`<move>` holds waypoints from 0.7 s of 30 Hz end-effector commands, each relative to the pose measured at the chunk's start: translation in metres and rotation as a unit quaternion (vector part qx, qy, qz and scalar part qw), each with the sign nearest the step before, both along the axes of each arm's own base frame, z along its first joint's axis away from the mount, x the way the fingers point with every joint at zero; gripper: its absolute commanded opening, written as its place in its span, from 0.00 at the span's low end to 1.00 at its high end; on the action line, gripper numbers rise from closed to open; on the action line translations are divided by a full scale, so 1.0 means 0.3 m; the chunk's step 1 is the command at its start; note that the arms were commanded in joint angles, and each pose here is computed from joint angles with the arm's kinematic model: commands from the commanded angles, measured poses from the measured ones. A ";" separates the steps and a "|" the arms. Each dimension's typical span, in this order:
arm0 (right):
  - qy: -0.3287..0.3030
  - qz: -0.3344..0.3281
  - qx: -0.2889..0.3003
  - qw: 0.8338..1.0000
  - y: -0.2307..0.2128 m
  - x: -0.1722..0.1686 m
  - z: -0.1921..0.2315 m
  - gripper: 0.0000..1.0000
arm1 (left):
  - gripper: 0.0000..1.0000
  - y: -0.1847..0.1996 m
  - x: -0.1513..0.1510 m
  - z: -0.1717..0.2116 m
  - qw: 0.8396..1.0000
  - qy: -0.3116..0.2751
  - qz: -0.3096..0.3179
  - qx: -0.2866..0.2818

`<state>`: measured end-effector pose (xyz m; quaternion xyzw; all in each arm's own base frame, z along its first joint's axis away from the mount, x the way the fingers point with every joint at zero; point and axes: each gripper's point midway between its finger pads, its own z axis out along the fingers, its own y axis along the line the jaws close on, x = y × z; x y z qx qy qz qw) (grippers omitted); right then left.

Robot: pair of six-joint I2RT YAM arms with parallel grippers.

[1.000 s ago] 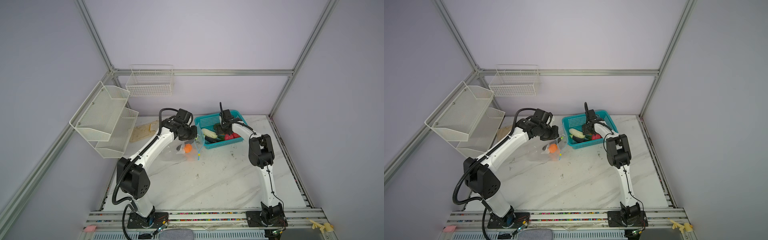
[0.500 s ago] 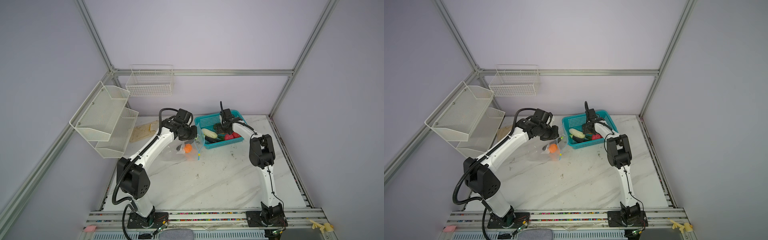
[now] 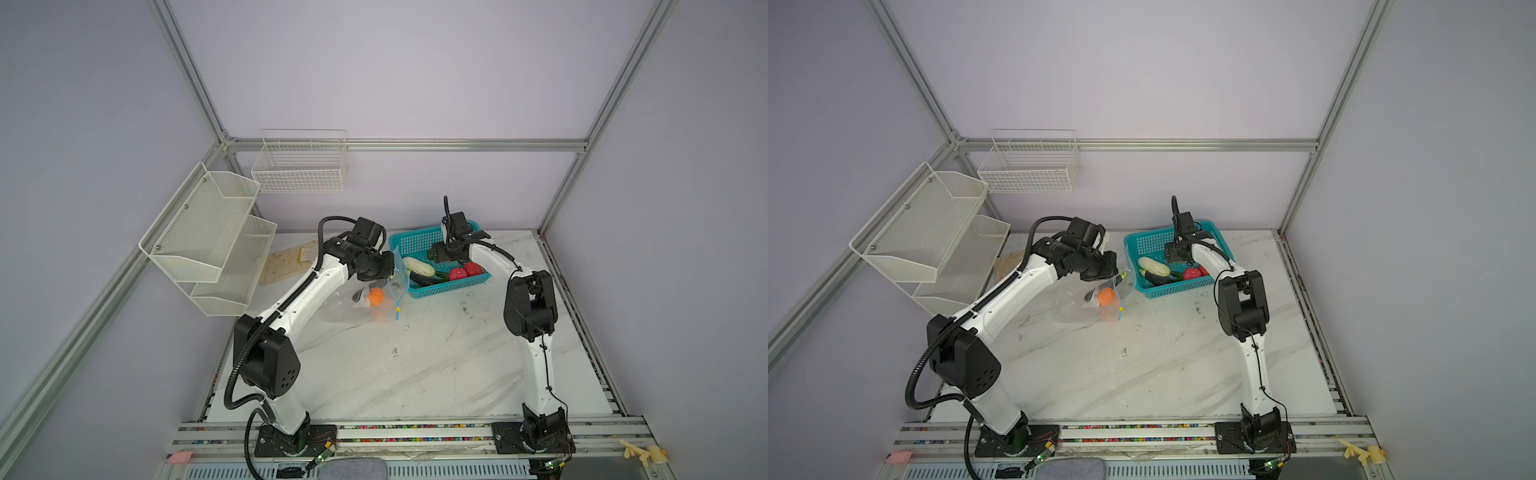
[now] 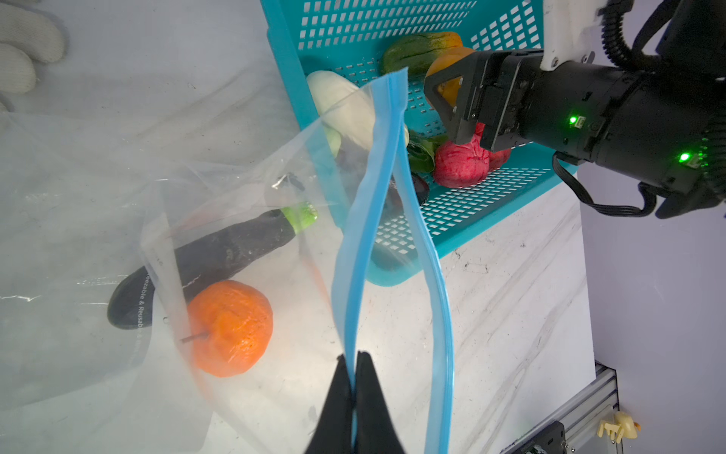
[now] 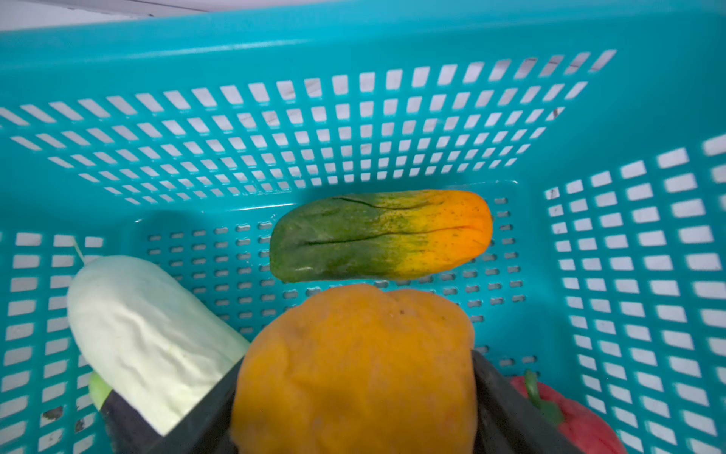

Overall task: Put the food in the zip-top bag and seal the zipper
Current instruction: 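Lower the right gripper and close it on the yellow mango, then lift the mango and carry it to the bag opening by the left gripper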

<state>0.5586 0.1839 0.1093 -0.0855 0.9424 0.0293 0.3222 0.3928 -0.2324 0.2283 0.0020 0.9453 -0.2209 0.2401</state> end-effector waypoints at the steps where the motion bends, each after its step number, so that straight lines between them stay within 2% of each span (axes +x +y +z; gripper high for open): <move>1: -0.028 -0.004 0.011 1.000 0.001 -0.009 0.102 0.79 | 0.00 -0.001 0.017 0.037 1.000 -0.017 0.006 -0.012; 13: -0.053 0.012 0.050 0.997 0.025 -0.053 0.236 0.76 | 0.00 -0.001 0.017 0.041 1.000 -0.018 0.006 -0.014; 21: -0.071 0.049 0.116 0.990 0.078 -0.143 0.361 0.74 | 0.00 -0.005 0.020 0.044 1.000 -0.019 0.006 -0.016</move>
